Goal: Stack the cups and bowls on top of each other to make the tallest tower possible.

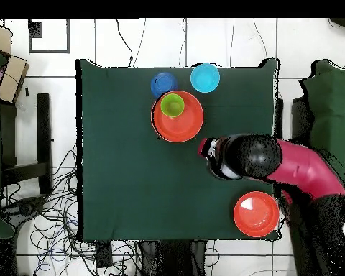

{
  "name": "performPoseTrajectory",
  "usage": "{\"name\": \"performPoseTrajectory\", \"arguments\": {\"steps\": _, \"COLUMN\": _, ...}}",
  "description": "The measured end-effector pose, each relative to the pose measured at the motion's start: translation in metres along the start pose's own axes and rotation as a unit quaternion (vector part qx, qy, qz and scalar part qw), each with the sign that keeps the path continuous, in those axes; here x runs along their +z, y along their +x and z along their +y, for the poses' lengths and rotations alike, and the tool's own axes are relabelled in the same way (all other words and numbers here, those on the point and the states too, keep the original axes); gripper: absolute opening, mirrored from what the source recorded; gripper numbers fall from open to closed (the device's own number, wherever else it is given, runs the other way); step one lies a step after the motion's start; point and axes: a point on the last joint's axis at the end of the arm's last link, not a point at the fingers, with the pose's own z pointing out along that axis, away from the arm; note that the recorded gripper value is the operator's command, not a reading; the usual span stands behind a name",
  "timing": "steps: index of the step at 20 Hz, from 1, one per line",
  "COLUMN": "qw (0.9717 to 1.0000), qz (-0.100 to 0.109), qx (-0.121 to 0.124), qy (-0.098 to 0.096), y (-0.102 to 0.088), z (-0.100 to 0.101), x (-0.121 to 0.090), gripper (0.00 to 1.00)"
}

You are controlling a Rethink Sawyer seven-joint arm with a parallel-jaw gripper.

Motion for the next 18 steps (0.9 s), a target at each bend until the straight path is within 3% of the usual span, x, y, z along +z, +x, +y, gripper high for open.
{"name": "performPoseTrajectory", "arguments": {"steps": 4, "qw": 0.9996, "qz": -0.023, "qx": -0.005, "qy": 0.014, "y": 0.021, "z": -0.034, "x": 0.003, "gripper": 1.00}}
{"name": "performPoseTrajectory", "arguments": {"steps": 9, "qw": 0.9941, "qz": -0.073, "qx": -0.066, "qy": 0.047, "y": 0.041, "z": -0.047, "x": 0.032, "gripper": 1.00}}
{"name": "performPoseTrajectory", "arguments": {"steps": 10, "qw": 0.9868, "qz": -0.100, "qx": -0.111, "qy": 0.063, "y": 0.050, "z": -0.045, "x": 0.048, "gripper": 1.00}}
{"name": "performPoseTrajectory", "arguments": {"steps": 11, "qw": 0.9828, "qz": -0.110, "qx": -0.131, "qy": 0.069, "y": 0.053, "z": -0.044, "x": 0.054, "gripper": 1.00}}
{"name": "performPoseTrajectory", "arguments": {"steps": 13, "qw": 0.9776, "qz": -0.121, "qx": -0.155, "qy": 0.075, "y": 0.058, "z": -0.041, "x": 0.062, "gripper": 1.00}}
{"name": "performPoseTrajectory", "arguments": {"steps": 14, "qw": 0.9700, "qz": -0.134, "qx": -0.186, "qy": 0.082, "y": 0.064, "z": -0.037, "x": 0.073, "gripper": 1.00}}
{"name": "performPoseTrajectory", "arguments": {"steps": 18, "qw": 0.9512, "qz": -0.155, "qx": -0.253, "qy": 0.087, "y": 0.083, "z": -0.026, "x": 0.096, "gripper": 1.00}}
